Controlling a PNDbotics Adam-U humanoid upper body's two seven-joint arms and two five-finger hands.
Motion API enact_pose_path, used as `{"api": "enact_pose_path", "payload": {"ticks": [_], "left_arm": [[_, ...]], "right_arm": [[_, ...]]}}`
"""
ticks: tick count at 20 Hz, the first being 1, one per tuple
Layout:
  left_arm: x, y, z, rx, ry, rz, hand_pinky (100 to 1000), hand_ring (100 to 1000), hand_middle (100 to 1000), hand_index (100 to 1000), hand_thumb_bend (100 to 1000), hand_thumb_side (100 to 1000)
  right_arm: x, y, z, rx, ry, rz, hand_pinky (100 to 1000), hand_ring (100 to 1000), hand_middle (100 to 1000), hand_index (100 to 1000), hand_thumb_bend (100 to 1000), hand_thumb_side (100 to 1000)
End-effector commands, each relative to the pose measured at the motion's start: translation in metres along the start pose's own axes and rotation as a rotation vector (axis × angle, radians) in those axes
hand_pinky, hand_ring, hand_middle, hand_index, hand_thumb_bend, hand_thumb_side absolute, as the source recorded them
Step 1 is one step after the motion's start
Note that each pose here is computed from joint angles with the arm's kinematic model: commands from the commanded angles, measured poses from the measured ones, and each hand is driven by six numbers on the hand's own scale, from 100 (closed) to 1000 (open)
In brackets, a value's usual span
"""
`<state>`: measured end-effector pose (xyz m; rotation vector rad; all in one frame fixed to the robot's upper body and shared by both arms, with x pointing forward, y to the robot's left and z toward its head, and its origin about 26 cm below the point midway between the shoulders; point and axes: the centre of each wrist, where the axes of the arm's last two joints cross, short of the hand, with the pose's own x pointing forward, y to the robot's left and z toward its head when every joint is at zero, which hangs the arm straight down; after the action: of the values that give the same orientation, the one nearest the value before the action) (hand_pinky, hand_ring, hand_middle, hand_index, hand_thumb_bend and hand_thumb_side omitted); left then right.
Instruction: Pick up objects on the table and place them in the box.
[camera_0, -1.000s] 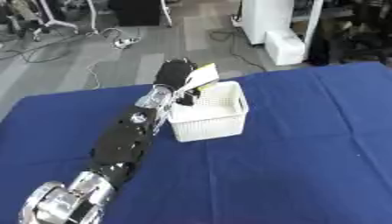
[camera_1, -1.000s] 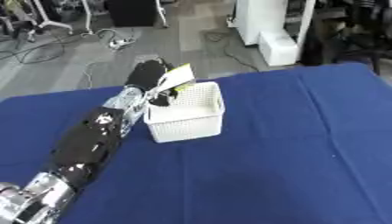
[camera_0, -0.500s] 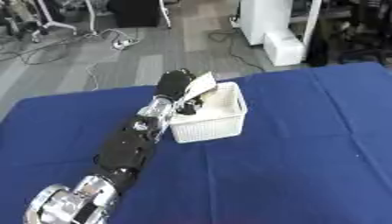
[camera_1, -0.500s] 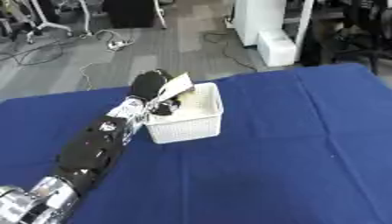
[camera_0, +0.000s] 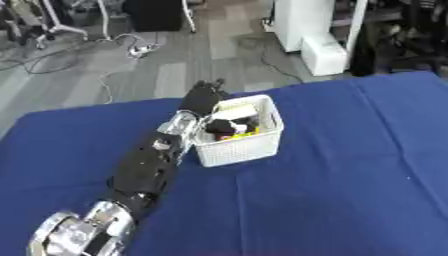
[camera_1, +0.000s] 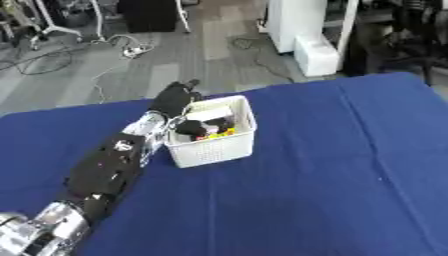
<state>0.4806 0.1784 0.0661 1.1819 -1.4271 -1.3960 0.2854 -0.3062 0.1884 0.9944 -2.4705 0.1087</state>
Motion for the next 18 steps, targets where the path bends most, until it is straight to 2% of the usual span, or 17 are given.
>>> {"api": "enact_pose_path", "payload": {"ticks": [1,5,7,8,9,10,12,13,14,16,17,18], "left_arm": [[-0.004,0.033,-0.011,0.124,-0.009,0.035,1000,892,997,824,713,983],[0.001,0.059,-0.015,0.270,-0.054,0.155,979,847,994,846,712,928],[0.005,0.077,-0.016,0.342,-0.096,0.221,929,803,974,844,689,897],[0.006,0.086,-0.015,0.377,-0.117,0.258,858,737,919,807,626,898],[0.008,0.095,-0.014,0.403,-0.138,0.295,815,697,900,803,600,897],[0.011,0.104,-0.011,0.423,-0.162,0.333,730,623,850,784,589,876],[0.016,0.124,-0.005,0.477,-0.214,0.416,523,501,748,721,507,786],[0.018,0.134,0.000,0.505,-0.238,0.462,595,545,788,740,534,816],[0.021,0.144,0.005,0.540,-0.267,0.513,372,398,631,686,427,710],[0.028,0.162,0.020,0.607,-0.322,0.621,270,317,559,648,391,653],[0.032,0.169,0.030,0.649,-0.347,0.680,270,317,559,648,391,653],[0.036,0.176,0.041,0.698,-0.370,0.735,171,255,493,595,362,582]], "right_arm": [[0.006,0.000,-0.008,0.034,-0.004,0.012,298,453,447,531,100,1000],[0.006,0.000,-0.007,0.033,-0.003,0.015,298,453,447,531,100,1000],[0.006,0.000,-0.007,0.032,-0.002,0.017,298,453,447,531,100,1000],[0.006,0.000,-0.007,0.032,-0.002,0.018,298,453,447,531,100,1000],[0.007,0.000,-0.006,0.032,-0.002,0.019,298,453,447,531,100,1000],[0.007,0.000,-0.006,0.031,-0.002,0.021,298,453,447,531,100,1000],[0.007,-0.001,-0.005,0.031,0.000,0.025,298,453,447,531,100,1000],[0.007,-0.001,-0.005,0.030,0.000,0.027,298,453,447,531,100,1000],[0.008,-0.001,-0.005,0.029,-0.001,0.029,298,453,446,531,100,1000],[0.008,-0.001,-0.004,0.027,-0.003,0.034,298,453,446,531,100,1000],[0.008,-0.002,-0.004,0.025,-0.005,0.038,298,453,446,531,100,1000],[0.009,-0.002,-0.003,0.022,-0.006,0.040,298,453,446,531,100,1000]]}}
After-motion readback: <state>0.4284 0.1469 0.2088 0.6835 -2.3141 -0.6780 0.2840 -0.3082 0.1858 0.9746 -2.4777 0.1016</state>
